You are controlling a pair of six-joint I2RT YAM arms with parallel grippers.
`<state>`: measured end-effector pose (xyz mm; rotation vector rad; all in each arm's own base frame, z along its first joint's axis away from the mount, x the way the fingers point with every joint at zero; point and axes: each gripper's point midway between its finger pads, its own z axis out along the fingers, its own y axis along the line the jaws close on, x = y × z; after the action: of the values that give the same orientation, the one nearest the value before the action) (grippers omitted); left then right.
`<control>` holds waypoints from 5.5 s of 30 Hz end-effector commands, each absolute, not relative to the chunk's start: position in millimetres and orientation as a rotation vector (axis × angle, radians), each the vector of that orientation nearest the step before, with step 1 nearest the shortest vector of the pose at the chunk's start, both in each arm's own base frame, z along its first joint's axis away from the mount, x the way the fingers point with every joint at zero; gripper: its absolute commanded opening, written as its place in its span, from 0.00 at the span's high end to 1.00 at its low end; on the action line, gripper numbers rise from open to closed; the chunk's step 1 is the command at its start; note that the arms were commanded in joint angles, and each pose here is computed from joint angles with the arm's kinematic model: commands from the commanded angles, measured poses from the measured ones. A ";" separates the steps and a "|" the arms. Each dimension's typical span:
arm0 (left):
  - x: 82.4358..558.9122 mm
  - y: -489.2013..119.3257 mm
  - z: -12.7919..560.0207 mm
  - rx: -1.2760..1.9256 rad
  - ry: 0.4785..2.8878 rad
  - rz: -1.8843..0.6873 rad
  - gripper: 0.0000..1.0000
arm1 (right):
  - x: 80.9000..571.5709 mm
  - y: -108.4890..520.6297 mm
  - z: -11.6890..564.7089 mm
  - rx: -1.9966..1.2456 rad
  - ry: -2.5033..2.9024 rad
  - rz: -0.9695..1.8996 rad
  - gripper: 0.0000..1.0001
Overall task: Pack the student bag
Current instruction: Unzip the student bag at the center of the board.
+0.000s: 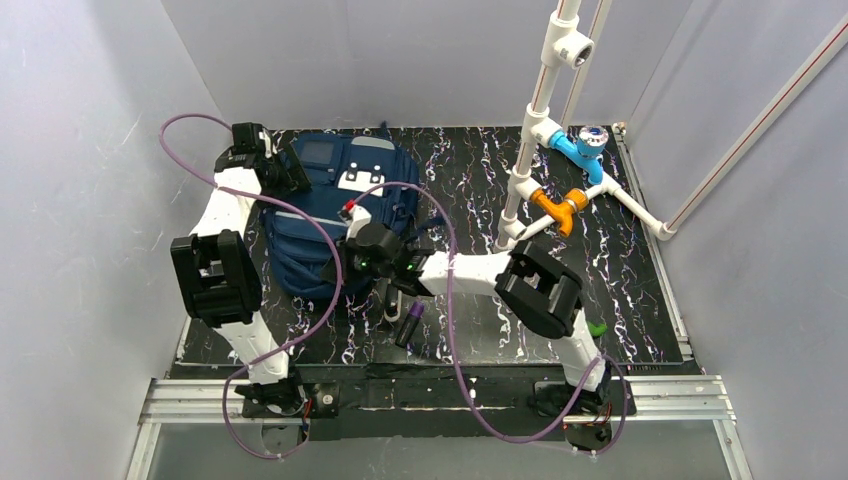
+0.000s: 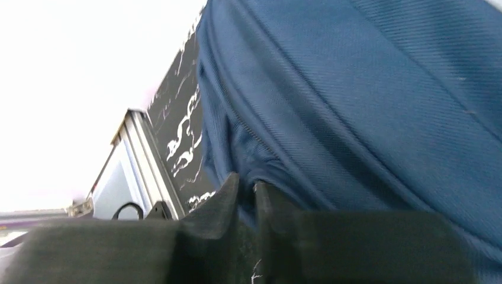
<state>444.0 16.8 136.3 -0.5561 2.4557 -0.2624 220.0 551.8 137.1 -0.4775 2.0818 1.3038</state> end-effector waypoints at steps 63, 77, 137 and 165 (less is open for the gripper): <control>252.4 -76.0 87.2 -0.765 2.450 -0.731 0.28 | 345.8 454.2 125.7 -1.318 1.601 0.603 0.68; 302.9 -98.8 67.5 -1.034 2.296 -0.937 0.58 | 319.9 457.7 167.2 -0.918 2.170 0.854 0.99; 311.3 -162.3 119.2 0.254 2.264 -0.290 0.42 | 368.0 457.7 154.4 0.002 2.396 1.208 0.98; 312.3 -96.4 101.0 0.058 2.383 0.254 1.00 | 377.9 426.8 173.6 0.020 2.296 1.122 0.99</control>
<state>317.3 -145.9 87.6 0.1892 2.3937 -0.0184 365.8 437.2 118.0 0.0370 2.4527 1.0968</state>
